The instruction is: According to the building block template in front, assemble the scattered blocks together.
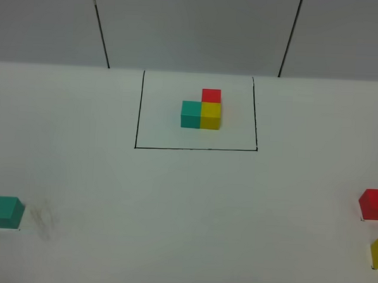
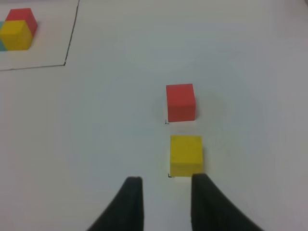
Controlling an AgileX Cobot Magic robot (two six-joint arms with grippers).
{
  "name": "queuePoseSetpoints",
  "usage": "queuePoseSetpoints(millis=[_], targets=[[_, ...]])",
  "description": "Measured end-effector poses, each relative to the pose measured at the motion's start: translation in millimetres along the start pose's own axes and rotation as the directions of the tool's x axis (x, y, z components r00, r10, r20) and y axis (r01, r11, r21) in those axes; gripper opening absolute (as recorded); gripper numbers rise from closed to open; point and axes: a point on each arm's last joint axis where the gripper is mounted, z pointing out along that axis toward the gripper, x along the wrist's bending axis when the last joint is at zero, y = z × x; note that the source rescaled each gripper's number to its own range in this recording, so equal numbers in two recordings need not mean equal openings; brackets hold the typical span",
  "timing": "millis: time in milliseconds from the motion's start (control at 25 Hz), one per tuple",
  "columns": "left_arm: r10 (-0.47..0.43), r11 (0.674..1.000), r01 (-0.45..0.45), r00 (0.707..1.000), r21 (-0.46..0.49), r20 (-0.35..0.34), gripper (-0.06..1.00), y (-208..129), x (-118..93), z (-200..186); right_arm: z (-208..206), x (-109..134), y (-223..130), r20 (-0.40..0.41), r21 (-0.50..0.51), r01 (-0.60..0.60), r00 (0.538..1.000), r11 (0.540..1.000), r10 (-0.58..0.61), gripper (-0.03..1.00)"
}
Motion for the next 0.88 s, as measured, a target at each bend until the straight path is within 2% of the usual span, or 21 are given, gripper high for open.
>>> queuePoseSetpoints(millis=[240, 520, 880], targets=[[-0.008, 0.99, 0.013, 0.999, 0.141, -0.034, 0.72, 56, -11, 28, 0, 0, 0, 0.0, 0.0, 0.0, 1.0, 1.0, 0.0, 0.0], [0.085, 0.944, -0.033, 0.986, 0.329, -0.146, 0.72, 113, -13, 85, 0, 0, 0, 0.0, 0.0, 0.0, 1.0, 1.0, 0.0, 0.0], [0.131, 0.864, -0.037, 0.979, 0.502, -0.154, 0.72, 118, -15, 171, 0, 0, 0, 0.0, 0.0, 0.0, 1.0, 1.0, 0.0, 0.0]])
